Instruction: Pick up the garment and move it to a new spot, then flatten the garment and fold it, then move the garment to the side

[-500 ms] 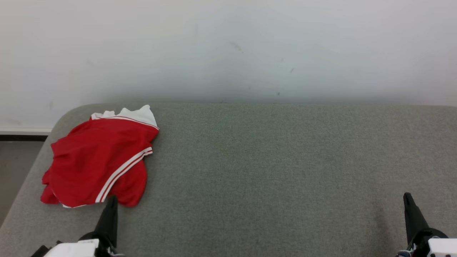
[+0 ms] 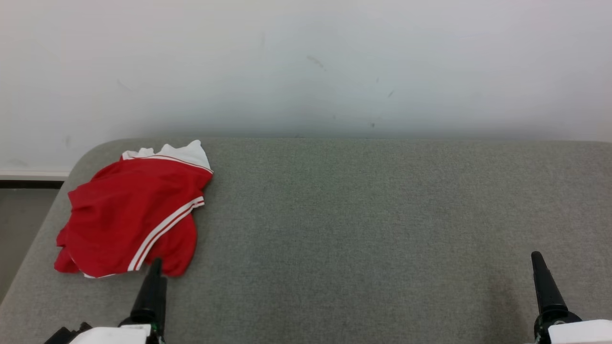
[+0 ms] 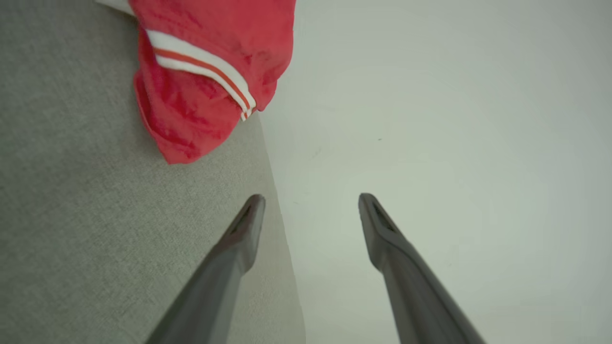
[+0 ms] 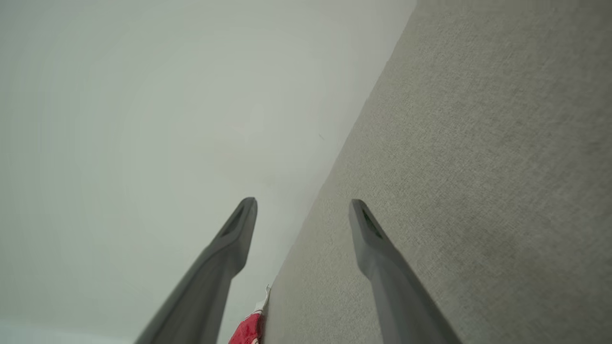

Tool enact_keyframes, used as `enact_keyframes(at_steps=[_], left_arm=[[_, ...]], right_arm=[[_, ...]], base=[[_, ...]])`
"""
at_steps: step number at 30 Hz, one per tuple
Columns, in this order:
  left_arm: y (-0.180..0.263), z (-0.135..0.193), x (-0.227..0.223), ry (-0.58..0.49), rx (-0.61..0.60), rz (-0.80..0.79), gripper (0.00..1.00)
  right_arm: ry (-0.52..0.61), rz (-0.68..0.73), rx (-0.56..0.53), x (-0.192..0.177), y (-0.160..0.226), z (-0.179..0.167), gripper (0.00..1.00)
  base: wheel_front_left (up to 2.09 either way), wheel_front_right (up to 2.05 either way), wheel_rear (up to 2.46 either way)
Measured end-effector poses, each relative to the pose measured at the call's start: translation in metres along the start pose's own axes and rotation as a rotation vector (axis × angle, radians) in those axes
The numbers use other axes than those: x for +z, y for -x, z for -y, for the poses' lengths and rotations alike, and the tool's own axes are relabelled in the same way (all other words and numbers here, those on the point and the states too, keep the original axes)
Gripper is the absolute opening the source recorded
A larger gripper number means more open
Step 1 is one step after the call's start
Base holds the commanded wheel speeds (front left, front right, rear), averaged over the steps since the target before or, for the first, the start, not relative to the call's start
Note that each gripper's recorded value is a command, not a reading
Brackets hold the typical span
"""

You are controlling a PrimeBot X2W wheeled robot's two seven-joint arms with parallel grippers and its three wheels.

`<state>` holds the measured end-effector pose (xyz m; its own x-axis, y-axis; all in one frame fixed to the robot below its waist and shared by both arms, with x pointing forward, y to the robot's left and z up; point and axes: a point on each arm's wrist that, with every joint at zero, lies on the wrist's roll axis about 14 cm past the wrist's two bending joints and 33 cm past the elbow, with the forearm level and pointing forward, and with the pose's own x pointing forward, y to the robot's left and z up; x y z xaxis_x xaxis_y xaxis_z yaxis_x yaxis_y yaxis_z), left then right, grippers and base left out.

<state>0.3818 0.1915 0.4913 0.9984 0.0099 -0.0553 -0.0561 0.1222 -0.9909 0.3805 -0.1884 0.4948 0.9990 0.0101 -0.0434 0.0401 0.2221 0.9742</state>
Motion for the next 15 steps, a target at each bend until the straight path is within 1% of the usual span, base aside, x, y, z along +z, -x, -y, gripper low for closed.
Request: enact_keyframes(at_steps=[2, 5, 9, 15], left_arm=[[0.0, 0.002, -0.002, -0.052, -0.005, -0.003, 1.0], [0.0, 0.004, -0.005, -0.13, -0.009, -0.013, 1.0], [0.0, 0.006, -0.009, -0.229, -0.012, -0.02, 1.0], [0.002, 0.006, -0.014, -0.35, -0.013, -0.025, 1.0]], right_arm=[[0.076, -0.01, 0.006, -0.002, 0.0, -0.002, 1.0], [0.157, -0.019, 0.007, -0.005, 0.001, -0.002, 1.0], [0.246, -0.017, 0.015, -0.006, 0.002, -0.005, 1.0], [0.361, -0.014, 0.024, -0.008, 0.004, -0.007, 1.0]], base=[[0.0, 0.0, 0.0], [0.0, 0.0, 0.0], [0.0, 0.0, 0.0], [0.0, 0.0, 0.0]])
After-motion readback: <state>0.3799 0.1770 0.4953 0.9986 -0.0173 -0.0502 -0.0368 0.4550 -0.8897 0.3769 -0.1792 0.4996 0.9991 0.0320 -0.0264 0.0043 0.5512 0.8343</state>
